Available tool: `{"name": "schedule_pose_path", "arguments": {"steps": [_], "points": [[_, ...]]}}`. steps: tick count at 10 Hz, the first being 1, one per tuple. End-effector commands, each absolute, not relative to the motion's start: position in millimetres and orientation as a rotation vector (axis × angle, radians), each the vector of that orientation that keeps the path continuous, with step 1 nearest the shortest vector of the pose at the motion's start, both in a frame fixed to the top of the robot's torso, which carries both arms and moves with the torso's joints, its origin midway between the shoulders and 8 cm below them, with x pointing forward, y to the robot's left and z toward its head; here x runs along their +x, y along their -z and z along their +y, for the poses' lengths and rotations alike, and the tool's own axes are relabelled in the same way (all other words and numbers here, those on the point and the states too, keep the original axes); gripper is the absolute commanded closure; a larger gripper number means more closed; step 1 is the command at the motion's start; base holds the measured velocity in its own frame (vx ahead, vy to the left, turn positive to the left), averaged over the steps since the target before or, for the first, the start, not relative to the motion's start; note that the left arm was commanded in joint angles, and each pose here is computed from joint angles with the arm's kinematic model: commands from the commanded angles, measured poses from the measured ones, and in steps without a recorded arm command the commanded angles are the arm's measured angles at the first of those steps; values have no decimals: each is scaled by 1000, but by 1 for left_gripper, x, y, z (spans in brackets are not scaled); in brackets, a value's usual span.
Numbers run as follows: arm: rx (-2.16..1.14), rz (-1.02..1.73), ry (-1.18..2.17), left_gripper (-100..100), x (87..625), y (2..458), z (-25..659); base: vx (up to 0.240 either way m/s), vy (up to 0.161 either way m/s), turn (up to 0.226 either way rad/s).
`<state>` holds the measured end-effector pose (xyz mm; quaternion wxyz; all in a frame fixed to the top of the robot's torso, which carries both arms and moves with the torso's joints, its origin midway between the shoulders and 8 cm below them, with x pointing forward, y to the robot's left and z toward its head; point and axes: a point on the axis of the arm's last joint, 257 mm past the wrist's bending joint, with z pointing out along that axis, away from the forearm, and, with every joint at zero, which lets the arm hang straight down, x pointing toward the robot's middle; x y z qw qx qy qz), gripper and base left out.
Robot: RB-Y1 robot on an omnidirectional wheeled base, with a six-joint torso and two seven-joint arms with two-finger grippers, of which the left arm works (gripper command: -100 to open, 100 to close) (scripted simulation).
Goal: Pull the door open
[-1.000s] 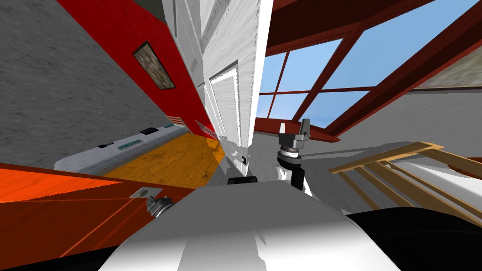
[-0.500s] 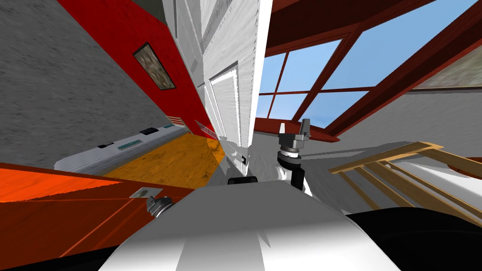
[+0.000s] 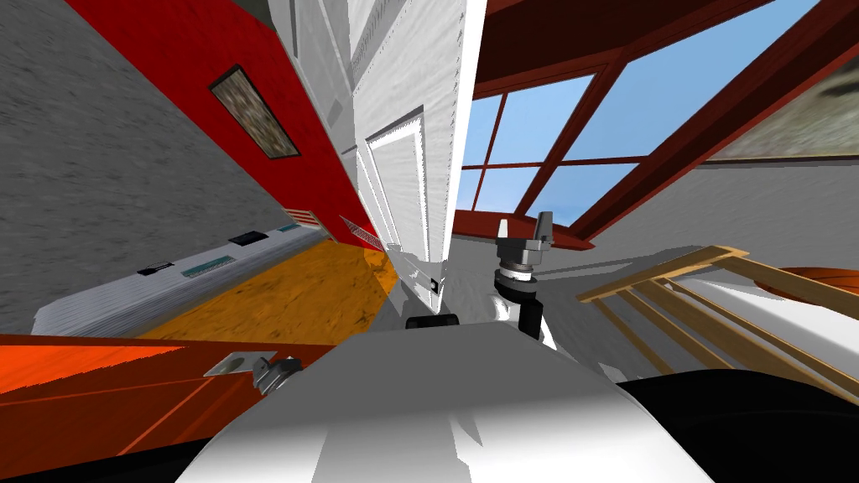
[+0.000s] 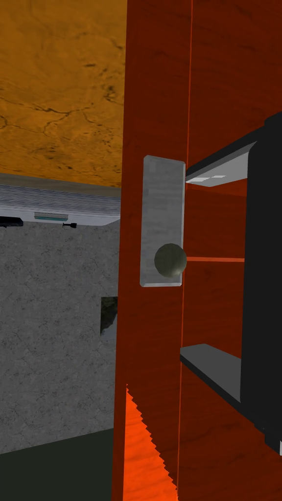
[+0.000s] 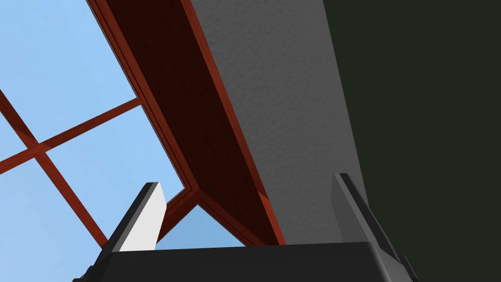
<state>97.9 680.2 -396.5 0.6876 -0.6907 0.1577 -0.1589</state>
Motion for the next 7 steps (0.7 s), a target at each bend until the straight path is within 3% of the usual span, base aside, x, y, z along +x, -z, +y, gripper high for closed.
{"name": "schedule_pose_path", "arguments": {"steps": [1,7], "points": [[-1546,353,355,-100,98,397,680,4,2,-15],[-1546,353,355,-100,98,397,680,-8,8,2]]}}
